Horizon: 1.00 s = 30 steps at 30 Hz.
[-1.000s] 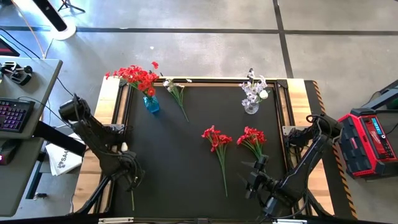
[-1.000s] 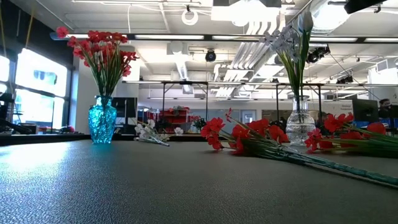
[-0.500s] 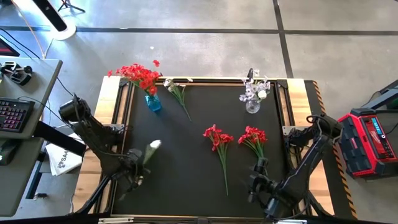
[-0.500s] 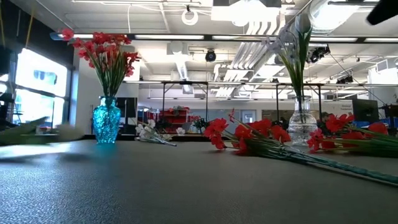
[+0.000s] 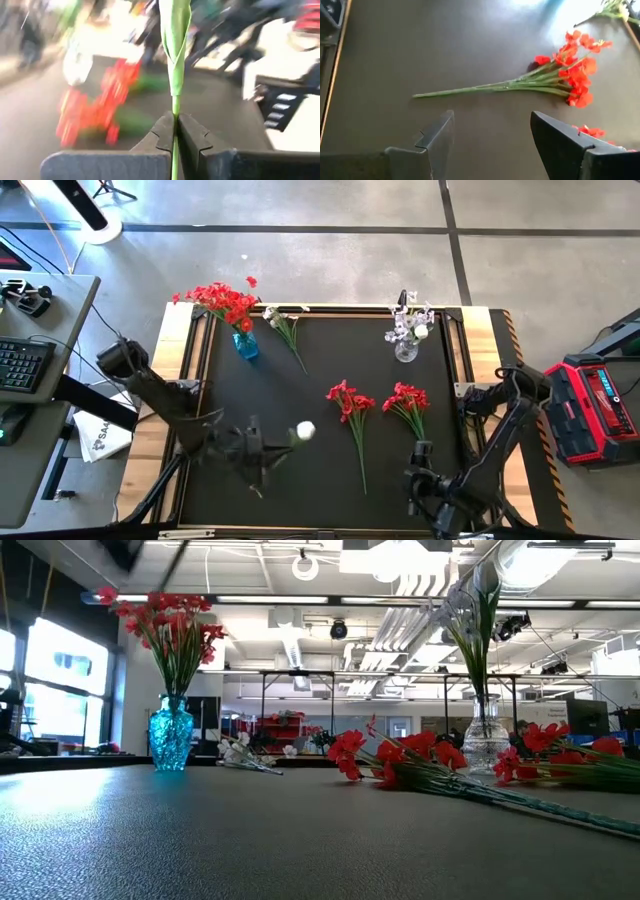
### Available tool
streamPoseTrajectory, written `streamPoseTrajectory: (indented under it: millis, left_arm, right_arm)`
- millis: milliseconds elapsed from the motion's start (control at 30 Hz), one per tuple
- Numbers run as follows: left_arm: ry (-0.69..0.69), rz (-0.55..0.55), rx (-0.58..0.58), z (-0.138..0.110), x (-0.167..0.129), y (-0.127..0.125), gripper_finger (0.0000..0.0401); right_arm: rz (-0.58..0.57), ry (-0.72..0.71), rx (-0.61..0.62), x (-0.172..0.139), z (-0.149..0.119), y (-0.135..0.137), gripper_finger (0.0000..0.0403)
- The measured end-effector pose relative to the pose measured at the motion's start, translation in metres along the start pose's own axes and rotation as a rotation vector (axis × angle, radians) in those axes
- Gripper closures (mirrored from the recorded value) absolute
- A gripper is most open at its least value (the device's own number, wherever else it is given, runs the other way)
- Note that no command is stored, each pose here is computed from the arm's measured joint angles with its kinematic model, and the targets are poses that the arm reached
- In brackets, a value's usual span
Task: Sort flowers into vase by color
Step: Put the white flower into the transparent vase
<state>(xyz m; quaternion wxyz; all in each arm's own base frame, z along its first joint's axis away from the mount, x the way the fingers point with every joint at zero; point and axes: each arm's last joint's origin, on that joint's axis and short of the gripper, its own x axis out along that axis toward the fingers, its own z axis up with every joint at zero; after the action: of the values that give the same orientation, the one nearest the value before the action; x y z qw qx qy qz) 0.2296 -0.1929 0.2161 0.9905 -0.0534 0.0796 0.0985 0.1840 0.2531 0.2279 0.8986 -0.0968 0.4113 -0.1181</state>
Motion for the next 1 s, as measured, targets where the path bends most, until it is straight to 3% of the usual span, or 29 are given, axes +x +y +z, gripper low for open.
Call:
streamPoseTrajectory:
  millis: [167, 333, 433, 533, 633, 700, 833, 1000]
  left_arm:
    - [-0.288, -0.214, 0.215, 0.028, 0.028, 0.001, 0.0401]
    - [-0.449, -0.299, 0.326, 0.032, 0.057, 0.011, 0.0401]
    - [-0.444, -0.295, 0.349, 0.032, 0.078, 0.012, 0.0401]
    - [-0.432, -0.268, 0.353, 0.029, 0.097, 0.011, 0.0401]
    - [-0.422, -0.247, 0.356, 0.026, 0.11, 0.007, 0.0401]
    - [-0.414, -0.229, 0.355, 0.024, 0.115, 0.004, 0.0401]
    - [-0.425, -0.211, 0.334, 0.028, 0.121, -0.001, 0.0401]
    - [-0.434, -0.208, 0.317, 0.035, 0.128, -0.007, 0.0401]
  right_arm:
    - [-0.001, -0.011, -0.017, 0.002, 0.007, -0.006, 0.0167]
    - [0.076, -0.133, 0.03, 0.009, -0.001, -0.009, 0.0167]
    - [0.15, -0.307, 0.115, 0.021, -0.01, -0.014, 0.0167]
    - [0.118, -0.543, 0.18, 0.025, -0.007, -0.024, 0.0167]
    - [0.076, -0.707, 0.234, 0.013, 0.007, -0.04, 0.0166]
    - [0.107, -0.783, 0.235, 0.0, 0.019, -0.05, 0.0166]
    - [0.179, -0.859, 0.187, -0.017, 0.04, -0.063, 0.0167]
    - [0.096, -0.815, 0.103, -0.004, 0.062, -0.062, 0.0167]
